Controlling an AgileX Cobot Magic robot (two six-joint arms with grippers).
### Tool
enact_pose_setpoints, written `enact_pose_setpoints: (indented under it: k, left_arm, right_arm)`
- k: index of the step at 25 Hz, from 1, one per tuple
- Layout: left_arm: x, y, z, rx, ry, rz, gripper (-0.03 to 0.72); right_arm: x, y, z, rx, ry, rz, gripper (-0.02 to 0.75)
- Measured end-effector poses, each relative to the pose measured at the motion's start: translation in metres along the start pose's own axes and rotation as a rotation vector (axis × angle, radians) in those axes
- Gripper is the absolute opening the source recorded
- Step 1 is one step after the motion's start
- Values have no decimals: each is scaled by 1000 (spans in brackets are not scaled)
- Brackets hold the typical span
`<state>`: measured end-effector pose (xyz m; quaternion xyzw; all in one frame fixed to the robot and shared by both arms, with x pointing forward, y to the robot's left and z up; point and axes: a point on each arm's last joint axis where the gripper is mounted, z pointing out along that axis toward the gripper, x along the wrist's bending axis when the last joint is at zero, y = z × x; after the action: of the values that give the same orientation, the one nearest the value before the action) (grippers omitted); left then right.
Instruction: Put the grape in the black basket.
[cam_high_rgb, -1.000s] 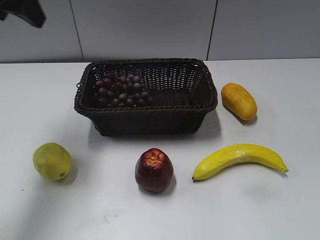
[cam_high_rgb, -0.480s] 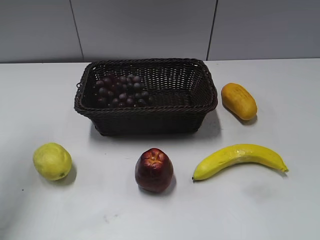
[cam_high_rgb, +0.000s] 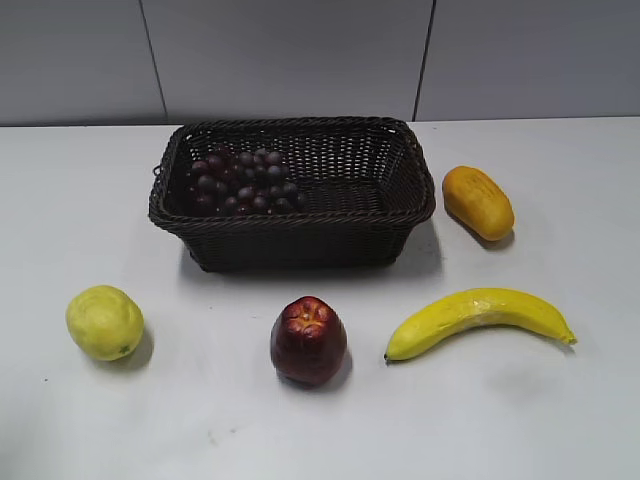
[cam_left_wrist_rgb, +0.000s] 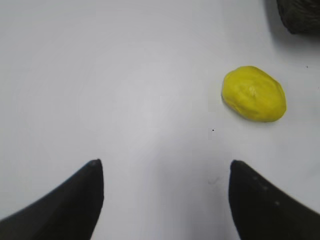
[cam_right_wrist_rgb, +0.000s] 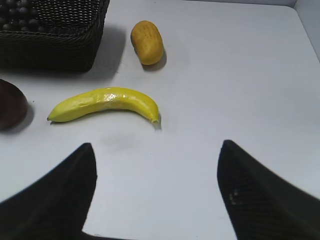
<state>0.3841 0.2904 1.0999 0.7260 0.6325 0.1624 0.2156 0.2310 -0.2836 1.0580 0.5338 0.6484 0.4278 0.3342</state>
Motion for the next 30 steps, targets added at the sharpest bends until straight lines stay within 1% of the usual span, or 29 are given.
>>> enact_pose_setpoints:
  k: [8, 12, 15, 18, 25, 30]
  left_arm:
    - [-10, -87, -19, -233, 30, 13, 575]
    - [-12, -118, -22, -341, 47, 27, 575]
    - [-12, -135, -20, -378, 70, 39, 575]
    - [-11, -141, -22, -404, 95, 47, 575]
    - [-11, -142, -22, -408, 98, 48, 574]
    - [-12, -146, -25, -440, 101, 50, 544]
  right_arm:
    - [0, 0, 0, 0, 0, 0, 572]
    - [0, 0, 0, 0, 0, 0, 572]
    - [0, 0, 0, 0, 0, 0, 572]
    - [0, 0, 0, 0, 0, 0, 572]
    - [0, 0, 0, 0, 0, 0, 572]
    - [0, 0, 0, 0, 0, 0, 572]
